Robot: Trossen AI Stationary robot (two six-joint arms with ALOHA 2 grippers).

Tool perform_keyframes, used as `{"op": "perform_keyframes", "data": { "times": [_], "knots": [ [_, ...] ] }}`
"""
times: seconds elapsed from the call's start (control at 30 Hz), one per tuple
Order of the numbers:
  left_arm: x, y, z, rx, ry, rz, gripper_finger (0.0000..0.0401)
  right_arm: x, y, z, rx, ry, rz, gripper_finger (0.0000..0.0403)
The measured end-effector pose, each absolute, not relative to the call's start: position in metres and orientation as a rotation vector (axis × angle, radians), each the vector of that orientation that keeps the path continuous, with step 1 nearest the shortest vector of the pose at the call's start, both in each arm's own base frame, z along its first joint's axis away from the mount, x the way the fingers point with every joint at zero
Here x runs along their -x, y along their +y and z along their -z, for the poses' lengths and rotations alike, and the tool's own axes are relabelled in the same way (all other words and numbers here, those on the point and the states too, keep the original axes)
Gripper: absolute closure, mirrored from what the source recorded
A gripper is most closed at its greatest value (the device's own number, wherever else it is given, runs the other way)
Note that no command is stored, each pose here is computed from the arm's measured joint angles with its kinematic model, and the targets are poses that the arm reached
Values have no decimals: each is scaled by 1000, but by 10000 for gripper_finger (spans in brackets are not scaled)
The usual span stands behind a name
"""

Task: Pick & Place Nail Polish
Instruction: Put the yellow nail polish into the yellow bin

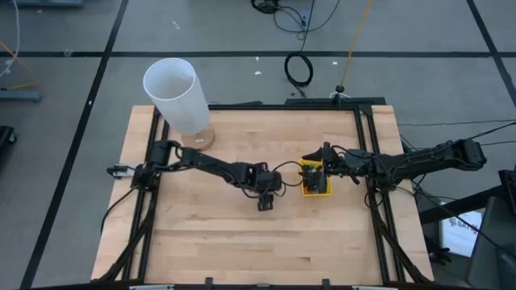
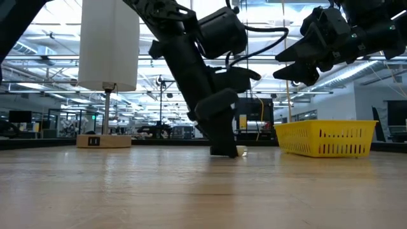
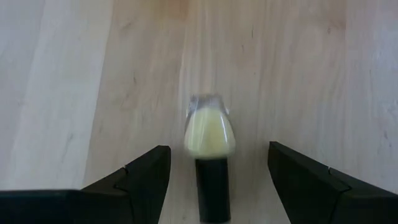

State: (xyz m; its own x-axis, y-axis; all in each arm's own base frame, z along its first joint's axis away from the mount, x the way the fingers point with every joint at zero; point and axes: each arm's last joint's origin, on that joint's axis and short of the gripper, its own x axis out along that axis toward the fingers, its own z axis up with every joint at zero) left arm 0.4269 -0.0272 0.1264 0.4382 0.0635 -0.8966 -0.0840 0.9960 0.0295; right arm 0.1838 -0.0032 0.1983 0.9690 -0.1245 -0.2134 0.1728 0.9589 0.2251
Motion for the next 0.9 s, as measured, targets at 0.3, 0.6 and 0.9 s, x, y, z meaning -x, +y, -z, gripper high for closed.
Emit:
{"op": "perform_keyframes", "data": {
  "times": [0.3, 0.6, 0.9],
  "knots": [
    [-425, -26, -125, 44, 1141, -63, 231, -184, -3, -198, -243, 200, 151, 99],
    [-419, -28, -122, 79, 1213, -70, 362, -184, -3, -198, -248, 199, 151, 99],
    [-420, -31, -133, 42, 1149, -62, 363, -184, -3, -198, -253, 199, 152, 99]
  ]
}}
